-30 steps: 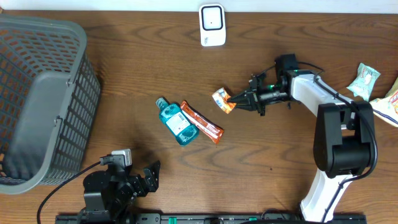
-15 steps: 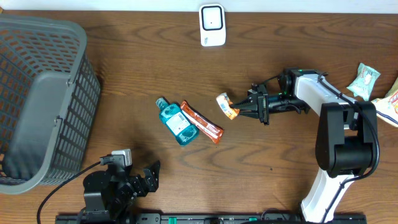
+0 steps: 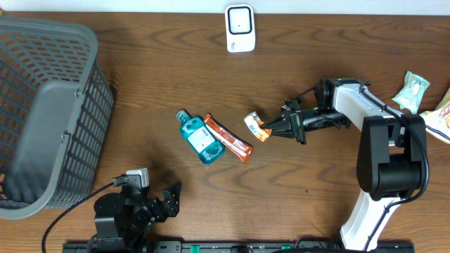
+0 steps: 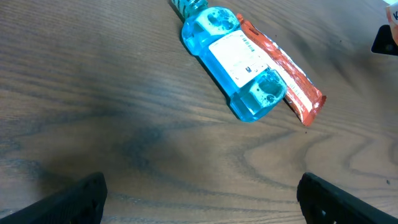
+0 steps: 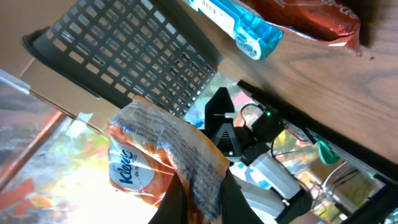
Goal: Scan the item barcode
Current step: 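Grasp the orange Kleenex pack with the right gripper and lift it, then hold the Kleenex pack in front of the white scanner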
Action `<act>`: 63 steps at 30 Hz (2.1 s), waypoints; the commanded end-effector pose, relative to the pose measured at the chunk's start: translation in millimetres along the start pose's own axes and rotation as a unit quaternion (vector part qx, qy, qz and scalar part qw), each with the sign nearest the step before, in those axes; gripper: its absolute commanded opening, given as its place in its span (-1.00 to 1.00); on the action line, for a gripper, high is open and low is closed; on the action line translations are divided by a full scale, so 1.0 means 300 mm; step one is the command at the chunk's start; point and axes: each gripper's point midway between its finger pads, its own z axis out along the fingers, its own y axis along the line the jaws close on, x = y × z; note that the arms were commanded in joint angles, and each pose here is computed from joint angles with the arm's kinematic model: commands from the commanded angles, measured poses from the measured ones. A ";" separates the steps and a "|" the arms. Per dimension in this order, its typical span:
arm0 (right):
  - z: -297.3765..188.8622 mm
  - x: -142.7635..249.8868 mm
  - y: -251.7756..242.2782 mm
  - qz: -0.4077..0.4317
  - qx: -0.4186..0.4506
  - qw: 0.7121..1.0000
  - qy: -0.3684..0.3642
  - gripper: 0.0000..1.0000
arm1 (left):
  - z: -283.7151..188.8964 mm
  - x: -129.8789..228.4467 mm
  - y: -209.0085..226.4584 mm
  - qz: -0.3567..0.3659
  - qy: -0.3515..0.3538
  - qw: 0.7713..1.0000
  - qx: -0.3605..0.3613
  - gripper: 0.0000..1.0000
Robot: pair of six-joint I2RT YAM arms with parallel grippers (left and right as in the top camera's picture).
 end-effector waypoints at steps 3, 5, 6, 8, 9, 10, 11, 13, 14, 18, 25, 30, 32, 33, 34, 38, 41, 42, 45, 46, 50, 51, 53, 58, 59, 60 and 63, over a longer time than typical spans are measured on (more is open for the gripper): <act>-0.003 0.043 -0.005 -0.080 -0.003 0.997 0.013 -0.97 | -0.005 0.002 0.003 -0.006 0.001 1.000 -0.004 0.96; -0.004 0.077 -0.011 -0.073 -0.002 0.997 0.023 -0.97 | -0.005 0.002 0.003 -0.006 0.001 1.000 -0.004 0.96; -0.006 0.104 -0.014 -0.070 -0.002 0.997 0.031 -0.97 | -0.005 0.002 0.003 -0.006 0.001 1.000 -0.004 0.95; -0.008 0.138 -0.018 -0.073 0.000 0.996 0.041 -0.97 | -0.005 0.002 0.003 -0.006 0.001 1.000 -0.004 0.95; -0.010 0.155 -0.022 -0.073 0.004 0.996 0.047 -0.97 | -0.005 0.002 0.003 -0.006 0.001 1.000 -0.004 0.96; -0.011 0.166 -0.027 -0.076 0.008 0.996 0.051 -0.97 | -0.005 0.002 0.003 -0.006 0.001 1.000 -0.004 0.96; -0.013 0.180 -0.035 -0.083 0.016 0.995 0.057 -0.97 | -0.005 0.002 0.003 -0.006 0.001 1.000 -0.004 0.96; -0.016 0.197 -0.056 -0.100 0.033 0.992 0.067 -0.97 | -0.005 0.002 0.003 -0.006 0.001 1.000 -0.004 0.96; -0.017 0.199 -0.071 -0.107 0.045 0.991 0.071 -0.97 | -0.005 0.002 0.003 -0.006 0.001 1.000 -0.004 0.96; -0.022 0.211 -0.130 -0.135 0.095 0.982 0.089 -0.97 | -0.005 0.002 0.003 -0.006 0.001 1.000 -0.004 0.96; 0.016 0.234 -0.144 -0.243 0.102 0.957 0.121 -0.97 | -0.005 0.002 0.003 -0.006 0.001 1.000 -0.004 0.96; 0.117 0.230 -0.085 -0.343 0.047 0.930 0.122 -0.97 | -0.005 0.002 0.003 -0.006 0.001 1.000 -0.004 0.96; 0.143 0.200 -0.070 -0.391 0.035 0.913 0.113 -0.97 | -0.005 0.002 0.003 -0.006 0.001 1.000 -0.004 0.96; 0.154 0.185 -0.063 -0.414 0.031 0.903 0.109 -0.97 | -0.005 0.002 0.003 -0.006 0.001 1.000 -0.004 0.96; 0.164 0.169 -0.057 -0.434 0.029 0.894 0.105 -0.97 | -0.005 0.002 0.003 -0.006 0.001 1.000 -0.004 0.96; 0.189 0.086 -0.027 -0.485 0.029 0.870 0.081 -0.97 | -0.005 0.002 0.003 -0.006 0.001 1.000 -0.004 0.96; 0.201 -0.010 0.004 -0.491 0.049 0.869 0.048 -0.97 | -0.005 0.002 0.003 -0.006 0.001 1.000 -0.004 0.96; 0.202 -0.079 0.010 -0.481 0.080 0.873 0.018 -0.97 | -0.005 0.002 0.003 -0.006 0.001 1.000 -0.004 0.96; 0.178 -0.272 0.007 -0.413 0.188 0.886 -0.100 -0.97 | -0.005 0.002 0.003 -0.006 0.001 1.000 -0.004 0.96; 0.171 -0.307 0.016 -0.406 0.207 0.881 -0.127 -0.97 | -0.005 0.002 0.003 -0.006 0.001 1.000 -0.004 0.96; 0.163 -0.419 0.132 -0.434 0.237 0.839 -0.227 -0.98 | -0.005 0.002 0.003 -0.006 0.001 1.000 -0.004 0.96; 0.149 -0.458 0.178 -0.446 0.246 0.818 -0.268 -0.97 | -0.005 0.002 0.003 -0.006 0.001 1.000 -0.004 0.96; 0.107 -0.517 0.258 -0.462 0.269 0.774 -0.341 -0.98 | -0.005 0.002 0.003 -0.006 0.001 1.000 -0.004 0.95; -0.011 -0.580 0.477 -0.499 0.304 0.638 -0.501 -0.98 | -0.005 0.002 0.003 -0.006 0.001 1.000 -0.004 0.96; -0.027 -0.578 0.519 -0.510 0.304 0.613 -0.521 -0.98 | -0.005 0.002 0.003 -0.006 0.001 1.000 -0.004 0.95; -0.044 -0.575 0.555 -0.515 0.302 0.593 -0.541 -0.98 | -0.005 0.002 0.003 -0.006 0.001 1.000 -0.004 0.96; -0.088 -0.565 0.658 -0.535 0.286 0.533 -0.590 -0.98 | -0.005 0.002 0.003 -0.006 0.001 1.000 -0.004 0.96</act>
